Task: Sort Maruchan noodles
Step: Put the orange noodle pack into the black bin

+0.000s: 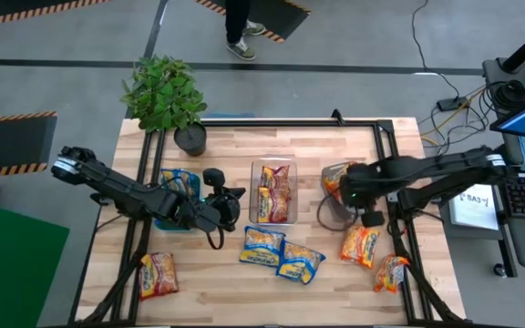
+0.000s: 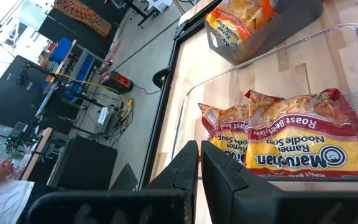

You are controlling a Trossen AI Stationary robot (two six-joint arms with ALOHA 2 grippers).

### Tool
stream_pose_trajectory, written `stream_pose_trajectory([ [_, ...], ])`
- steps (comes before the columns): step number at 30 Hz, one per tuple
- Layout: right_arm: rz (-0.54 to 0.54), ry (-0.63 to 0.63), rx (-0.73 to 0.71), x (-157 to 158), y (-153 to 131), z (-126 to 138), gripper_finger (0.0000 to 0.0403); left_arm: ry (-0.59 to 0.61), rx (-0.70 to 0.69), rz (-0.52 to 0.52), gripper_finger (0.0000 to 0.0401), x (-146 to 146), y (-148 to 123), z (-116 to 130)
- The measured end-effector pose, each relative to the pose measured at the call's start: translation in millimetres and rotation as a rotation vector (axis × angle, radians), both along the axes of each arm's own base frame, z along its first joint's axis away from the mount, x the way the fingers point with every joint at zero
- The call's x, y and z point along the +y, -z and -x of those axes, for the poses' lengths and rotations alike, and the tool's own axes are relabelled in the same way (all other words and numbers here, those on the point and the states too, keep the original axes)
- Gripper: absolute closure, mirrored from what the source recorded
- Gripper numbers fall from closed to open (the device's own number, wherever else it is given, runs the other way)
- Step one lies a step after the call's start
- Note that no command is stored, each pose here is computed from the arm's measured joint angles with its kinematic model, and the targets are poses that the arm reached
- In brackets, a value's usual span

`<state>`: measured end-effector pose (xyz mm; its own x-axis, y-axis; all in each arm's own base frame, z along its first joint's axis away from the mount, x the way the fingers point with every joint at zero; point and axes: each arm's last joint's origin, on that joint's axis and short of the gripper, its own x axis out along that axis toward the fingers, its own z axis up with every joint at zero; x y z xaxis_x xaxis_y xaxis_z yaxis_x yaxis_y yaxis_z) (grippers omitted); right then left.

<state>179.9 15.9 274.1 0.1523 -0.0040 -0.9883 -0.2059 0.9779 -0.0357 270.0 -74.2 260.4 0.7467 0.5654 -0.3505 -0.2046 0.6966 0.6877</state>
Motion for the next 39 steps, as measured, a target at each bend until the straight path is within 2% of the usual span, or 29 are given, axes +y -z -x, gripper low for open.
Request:
stream_pose_trajectory([
  [5, 0.005, -0.084, 0.123, 2, 23, -12, 0.0392, 0.000, 0.000, 0.000, 0.0399, 0, 0, 0],
  [15, 0.012, -0.179, 0.246, 4, 52, -35, 0.0392, 0.000, 0.001, 0.000, 0.0399, 0, 0, 0],
  [24, 0.011, -0.103, 0.344, 5, 71, -45, 0.0391, -0.001, 0.001, 0.000, 0.0399, 0, 0, 0],
  [31, 0.012, -0.096, 0.358, 6, 73, -47, 0.0390, 0.000, 0.001, 0.000, 0.0399, 0, 0, 0],
  [39, 0.015, 0.003, 0.356, 6, 73, -47, 0.0377, -0.001, 0.001, -0.001, 0.0399, 0, 0, 0],
])
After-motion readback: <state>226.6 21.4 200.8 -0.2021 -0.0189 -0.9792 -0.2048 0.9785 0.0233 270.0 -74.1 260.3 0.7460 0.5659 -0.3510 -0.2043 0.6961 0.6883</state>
